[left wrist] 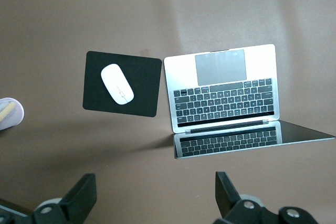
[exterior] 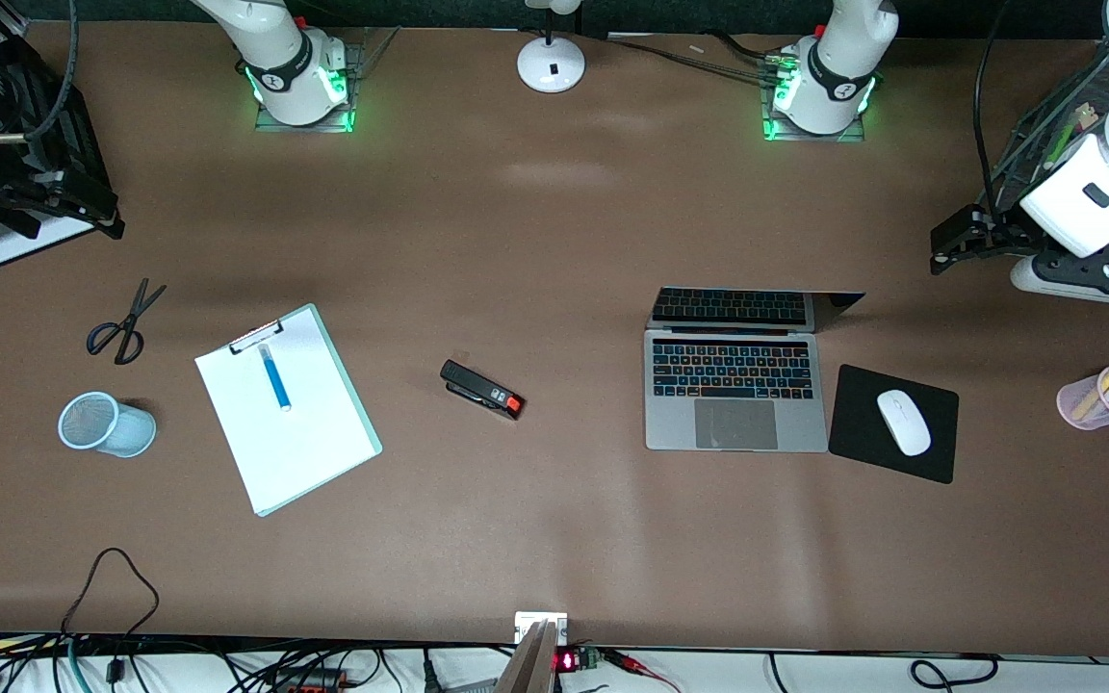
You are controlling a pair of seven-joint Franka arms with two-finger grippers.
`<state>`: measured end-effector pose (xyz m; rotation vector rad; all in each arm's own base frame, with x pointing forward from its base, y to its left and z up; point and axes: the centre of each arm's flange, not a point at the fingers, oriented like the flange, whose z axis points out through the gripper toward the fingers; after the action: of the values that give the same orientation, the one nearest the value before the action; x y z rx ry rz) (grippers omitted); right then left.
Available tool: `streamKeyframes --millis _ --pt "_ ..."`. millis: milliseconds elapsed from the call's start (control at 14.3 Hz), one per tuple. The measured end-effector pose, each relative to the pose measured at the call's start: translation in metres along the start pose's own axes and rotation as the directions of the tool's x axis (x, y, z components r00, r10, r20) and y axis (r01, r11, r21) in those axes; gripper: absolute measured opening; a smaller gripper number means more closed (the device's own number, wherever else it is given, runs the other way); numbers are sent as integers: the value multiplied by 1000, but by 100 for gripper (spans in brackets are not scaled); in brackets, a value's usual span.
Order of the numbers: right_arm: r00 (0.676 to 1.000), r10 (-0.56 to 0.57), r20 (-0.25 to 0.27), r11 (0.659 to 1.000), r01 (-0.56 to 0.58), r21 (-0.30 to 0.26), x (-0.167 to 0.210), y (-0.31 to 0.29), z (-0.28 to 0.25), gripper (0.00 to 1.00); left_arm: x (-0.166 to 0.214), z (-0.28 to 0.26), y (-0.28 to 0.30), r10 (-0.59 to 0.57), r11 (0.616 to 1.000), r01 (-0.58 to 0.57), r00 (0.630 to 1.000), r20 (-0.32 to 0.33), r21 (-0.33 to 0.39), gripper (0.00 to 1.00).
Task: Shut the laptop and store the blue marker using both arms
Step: 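Start moving the right gripper toward the blue marker on the clipboard, then grasp the blue marker with the right gripper while the left gripper reaches the laptop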
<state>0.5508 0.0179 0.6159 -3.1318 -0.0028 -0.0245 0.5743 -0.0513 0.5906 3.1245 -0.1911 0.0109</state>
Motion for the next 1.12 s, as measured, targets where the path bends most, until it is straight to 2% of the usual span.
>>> streamKeyframes --millis 279,558,907,1116 --pt "1000 -17 2 1000 17 0 1 0 2 100 -1 1 0 0 1000 0 1000 7 0 100" --pt "999 -47 12 999 47 -1 18 -1 26 100 -1 1 0 0 1000 0 1000 10 0 100" --pt "990 -135 44 991 135 0 56 -2 99 100 1 7 0 0 1000 0 1000 31 -5 100" --pt "966 -243 82 970 243 10 76 -2 156 100 10 18 -3 -3 1000 3 999 47 -8 100"
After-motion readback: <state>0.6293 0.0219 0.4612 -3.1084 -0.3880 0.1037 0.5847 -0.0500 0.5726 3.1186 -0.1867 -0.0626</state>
